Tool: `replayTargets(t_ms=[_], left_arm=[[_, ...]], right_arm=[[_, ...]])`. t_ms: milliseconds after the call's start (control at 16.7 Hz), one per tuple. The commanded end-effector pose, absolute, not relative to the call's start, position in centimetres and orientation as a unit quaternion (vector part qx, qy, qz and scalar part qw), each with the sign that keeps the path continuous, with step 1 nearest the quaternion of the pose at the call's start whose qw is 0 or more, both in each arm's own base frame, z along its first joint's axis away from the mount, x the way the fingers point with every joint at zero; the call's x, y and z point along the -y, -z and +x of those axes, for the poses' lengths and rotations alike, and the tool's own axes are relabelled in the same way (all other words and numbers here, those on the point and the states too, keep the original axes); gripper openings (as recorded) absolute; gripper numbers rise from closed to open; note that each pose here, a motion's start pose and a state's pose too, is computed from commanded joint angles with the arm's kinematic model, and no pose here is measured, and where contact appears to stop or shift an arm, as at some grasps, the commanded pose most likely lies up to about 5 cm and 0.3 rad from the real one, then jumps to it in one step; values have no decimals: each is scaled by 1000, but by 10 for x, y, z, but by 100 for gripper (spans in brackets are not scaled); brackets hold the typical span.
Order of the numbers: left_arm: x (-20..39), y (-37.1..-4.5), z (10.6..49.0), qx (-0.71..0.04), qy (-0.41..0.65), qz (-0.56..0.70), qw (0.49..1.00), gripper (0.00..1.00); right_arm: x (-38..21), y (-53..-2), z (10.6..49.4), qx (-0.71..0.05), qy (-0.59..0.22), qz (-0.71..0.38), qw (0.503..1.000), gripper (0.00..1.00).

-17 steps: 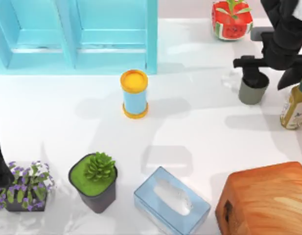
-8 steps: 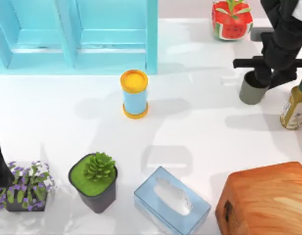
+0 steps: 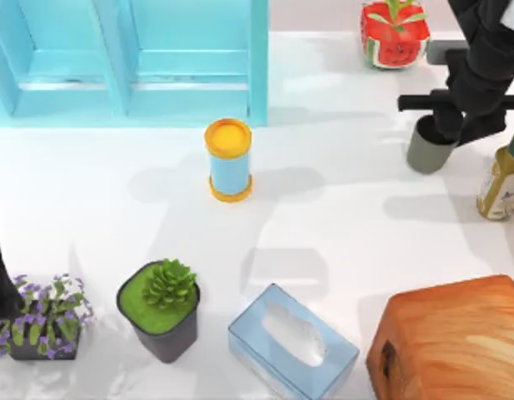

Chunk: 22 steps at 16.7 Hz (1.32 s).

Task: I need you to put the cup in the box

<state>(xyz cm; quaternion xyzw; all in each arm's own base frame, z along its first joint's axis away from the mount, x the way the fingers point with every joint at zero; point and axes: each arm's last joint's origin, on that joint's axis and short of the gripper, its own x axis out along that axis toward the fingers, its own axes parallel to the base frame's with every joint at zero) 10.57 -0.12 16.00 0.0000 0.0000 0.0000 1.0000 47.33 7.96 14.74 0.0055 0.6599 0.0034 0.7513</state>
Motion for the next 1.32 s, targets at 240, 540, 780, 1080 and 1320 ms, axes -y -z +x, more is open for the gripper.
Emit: replayTargets(t_ms=[240, 540, 780, 1080, 1320], left_arm=[[1, -160, 106, 0, 0, 0, 1000, 100], [1, -160, 106, 0, 0, 0, 1000, 100], [1, -160, 106, 0, 0, 0, 1000, 100], [1, -160, 106, 0, 0, 0, 1000, 100], [1, -160, 106, 0, 0, 0, 1000, 100]], right_arm=[[-27, -212, 477, -580, -37, 11, 814, 0], [100, -275, 421, -551, -6, -12, 834, 0], [159, -282, 343, -631, 18, -17, 776, 0], [173, -282, 303, -675, 18, -12, 737, 0], [173, -280, 305, -675, 17, -13, 738, 0]])
